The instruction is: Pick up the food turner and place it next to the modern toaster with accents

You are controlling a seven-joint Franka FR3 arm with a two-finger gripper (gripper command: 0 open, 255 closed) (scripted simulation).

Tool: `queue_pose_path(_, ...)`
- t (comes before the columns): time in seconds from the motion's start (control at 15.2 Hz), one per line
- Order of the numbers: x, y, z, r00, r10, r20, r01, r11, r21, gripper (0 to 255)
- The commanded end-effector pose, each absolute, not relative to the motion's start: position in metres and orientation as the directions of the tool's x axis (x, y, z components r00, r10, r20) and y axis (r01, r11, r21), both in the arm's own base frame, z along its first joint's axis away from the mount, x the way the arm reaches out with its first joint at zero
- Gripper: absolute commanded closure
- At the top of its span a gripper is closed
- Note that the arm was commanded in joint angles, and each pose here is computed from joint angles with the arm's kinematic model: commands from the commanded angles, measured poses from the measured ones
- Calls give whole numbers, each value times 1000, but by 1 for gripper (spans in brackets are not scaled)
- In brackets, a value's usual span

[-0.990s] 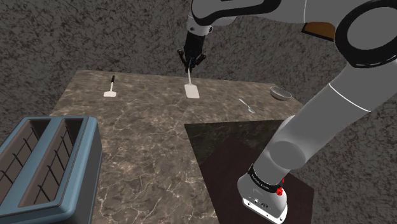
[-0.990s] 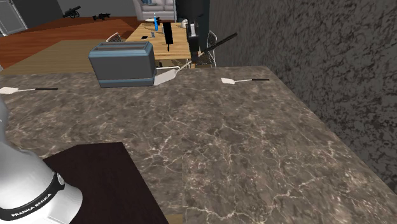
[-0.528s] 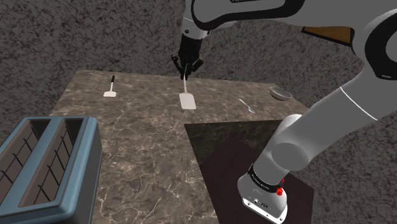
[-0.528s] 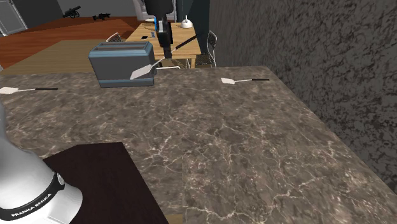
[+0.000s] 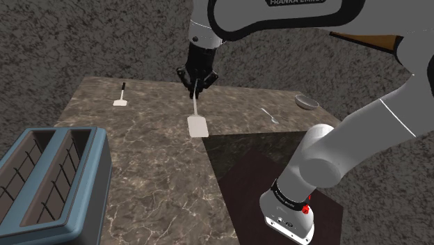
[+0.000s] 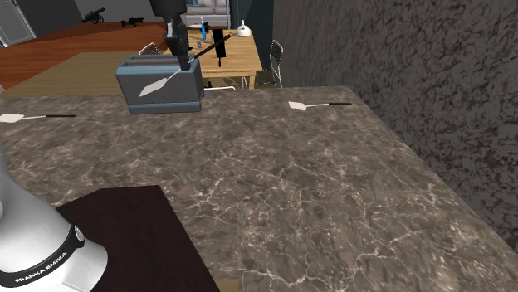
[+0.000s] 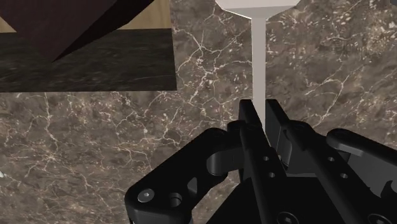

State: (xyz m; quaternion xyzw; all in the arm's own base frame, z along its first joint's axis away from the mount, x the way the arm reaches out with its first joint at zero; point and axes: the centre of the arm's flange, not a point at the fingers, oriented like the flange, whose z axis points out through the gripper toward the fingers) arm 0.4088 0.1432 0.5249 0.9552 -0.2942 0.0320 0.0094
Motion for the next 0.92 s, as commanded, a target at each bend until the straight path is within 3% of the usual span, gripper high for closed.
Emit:
queue_pose_path(0.0,394,165,524,824,-563,66,-564,-826,0,255)
queue_pose_path(0.86,309,314,524,824,-563,66,-564,-826,0,255)
